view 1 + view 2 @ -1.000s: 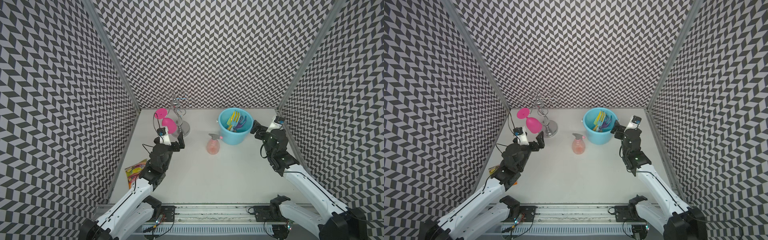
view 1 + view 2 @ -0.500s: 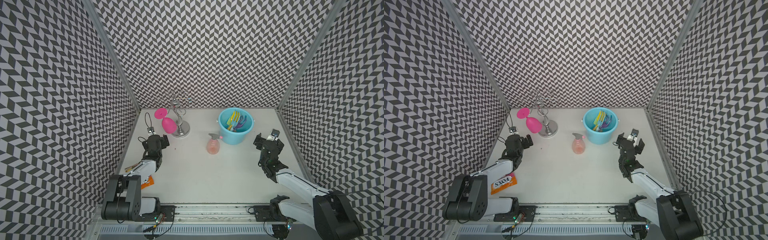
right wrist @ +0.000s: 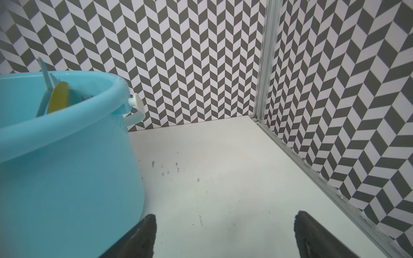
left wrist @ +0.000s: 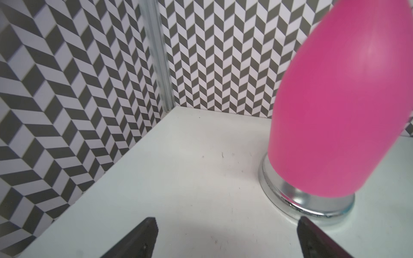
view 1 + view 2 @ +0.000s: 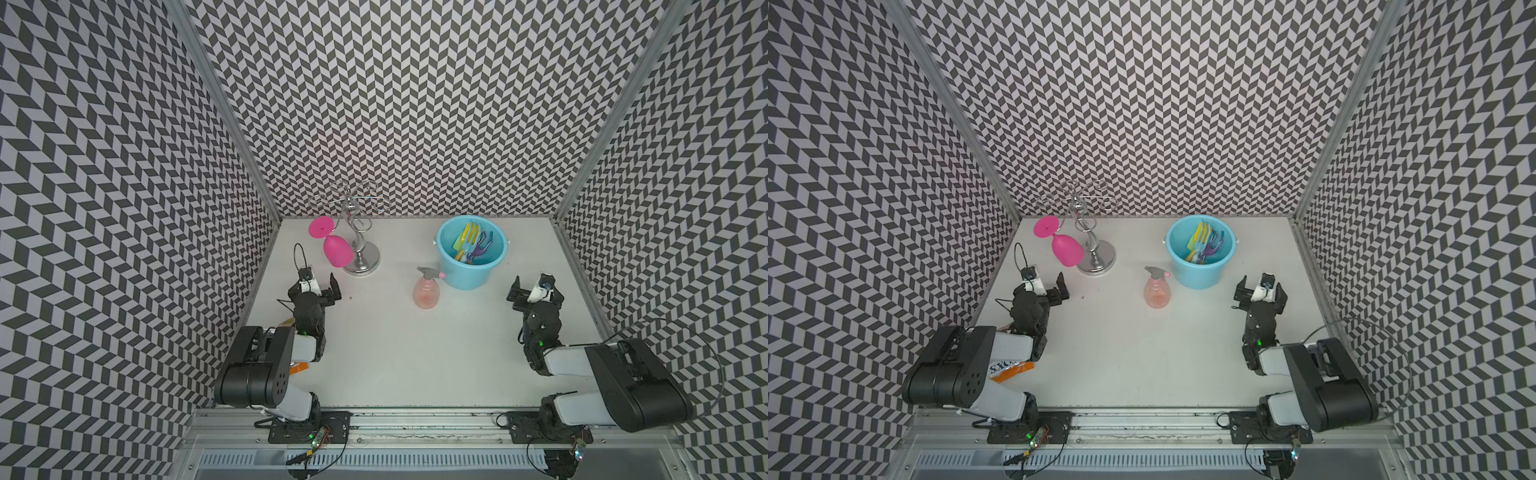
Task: Organize the gardening tools
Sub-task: Reset both arms
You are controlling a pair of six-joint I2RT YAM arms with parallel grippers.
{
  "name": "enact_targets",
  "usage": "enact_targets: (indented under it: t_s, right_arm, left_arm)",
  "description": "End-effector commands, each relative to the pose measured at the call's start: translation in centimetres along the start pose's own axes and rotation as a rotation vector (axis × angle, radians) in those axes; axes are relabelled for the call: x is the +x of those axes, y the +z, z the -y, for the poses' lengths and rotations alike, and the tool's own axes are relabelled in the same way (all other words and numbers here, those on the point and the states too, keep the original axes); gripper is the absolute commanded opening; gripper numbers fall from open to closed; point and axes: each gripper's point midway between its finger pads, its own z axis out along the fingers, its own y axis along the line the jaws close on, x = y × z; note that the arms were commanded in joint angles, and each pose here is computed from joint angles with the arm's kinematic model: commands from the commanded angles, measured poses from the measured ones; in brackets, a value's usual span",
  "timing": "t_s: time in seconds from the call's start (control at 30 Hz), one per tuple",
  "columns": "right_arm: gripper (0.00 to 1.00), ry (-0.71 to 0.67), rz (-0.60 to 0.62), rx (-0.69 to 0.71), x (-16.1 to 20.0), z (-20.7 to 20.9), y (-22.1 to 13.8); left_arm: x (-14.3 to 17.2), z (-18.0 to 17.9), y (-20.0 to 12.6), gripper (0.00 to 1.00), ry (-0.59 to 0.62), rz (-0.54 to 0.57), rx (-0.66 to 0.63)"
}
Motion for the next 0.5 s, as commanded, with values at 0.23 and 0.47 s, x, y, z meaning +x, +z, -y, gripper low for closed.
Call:
enact_targets:
  t_s: [0.23,0.47]
  right_arm:
    - [1.0,0.039,0.113,-0.066,-2.2,-1.1,1.2]
    - [1.0,0.042,0.079,-0.073,-2.2,-1.5,2.2]
  left_arm:
    - [-2.6,1.4,-0.1,1.0,0.028,0.107,0.081]
    - [-2.7,1.3,-0.1,1.0,0.028,0.111,0.08]
